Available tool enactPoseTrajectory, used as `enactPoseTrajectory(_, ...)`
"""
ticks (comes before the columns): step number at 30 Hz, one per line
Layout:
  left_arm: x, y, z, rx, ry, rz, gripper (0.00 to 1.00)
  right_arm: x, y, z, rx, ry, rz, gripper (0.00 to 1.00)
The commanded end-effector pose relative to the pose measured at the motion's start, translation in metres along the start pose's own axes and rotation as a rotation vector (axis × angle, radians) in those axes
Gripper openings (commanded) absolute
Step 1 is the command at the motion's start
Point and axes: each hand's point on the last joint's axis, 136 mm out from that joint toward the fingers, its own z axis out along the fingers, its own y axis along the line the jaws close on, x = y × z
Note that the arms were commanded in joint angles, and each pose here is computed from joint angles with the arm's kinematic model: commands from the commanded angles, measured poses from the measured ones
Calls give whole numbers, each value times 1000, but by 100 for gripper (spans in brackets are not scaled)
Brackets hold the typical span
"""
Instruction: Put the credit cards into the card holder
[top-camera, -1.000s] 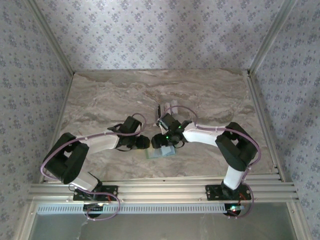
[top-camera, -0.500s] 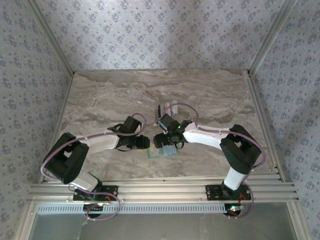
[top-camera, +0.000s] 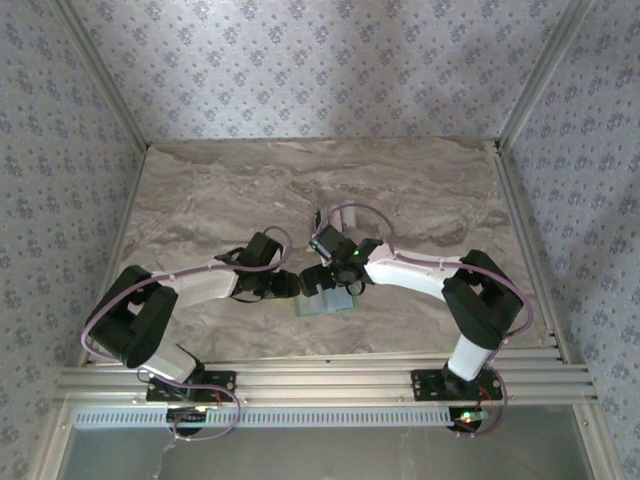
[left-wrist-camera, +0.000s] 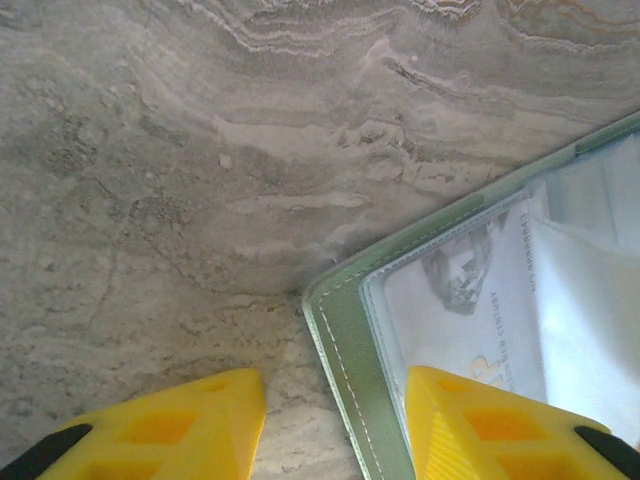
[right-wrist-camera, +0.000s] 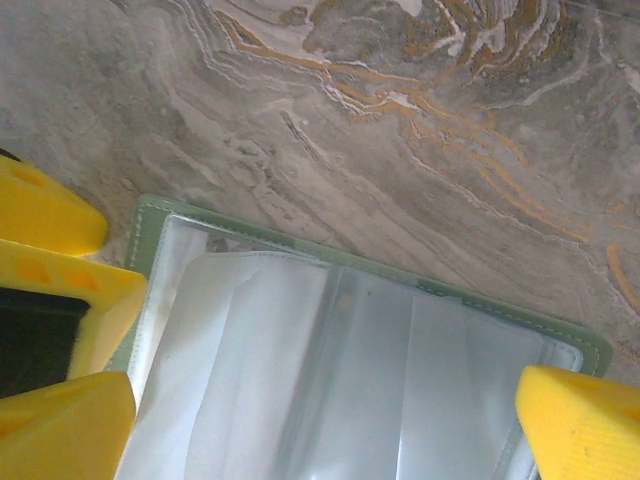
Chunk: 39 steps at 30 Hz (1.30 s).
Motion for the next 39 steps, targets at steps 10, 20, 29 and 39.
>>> enactPoseTrajectory(10, 6, 36, -17, -122, -38, -67, 46, -36, -25, -51, -69, -94, 67, 99)
enactPoseTrajectory(20, -27, 24, -69, -105, -228, -76, 52, -101, -93, -66, -77, -198, 218, 78)
enactPoseTrajectory(29, -82, -27, -86, 12, -273, -57, 56, -154, -134, -38, -97, -216, 289, 58)
enactPoseTrajectory(39, -121, -43, -60, 54, -289, -51, 56, -164, -159, -17, -82, -183, 325, 40)
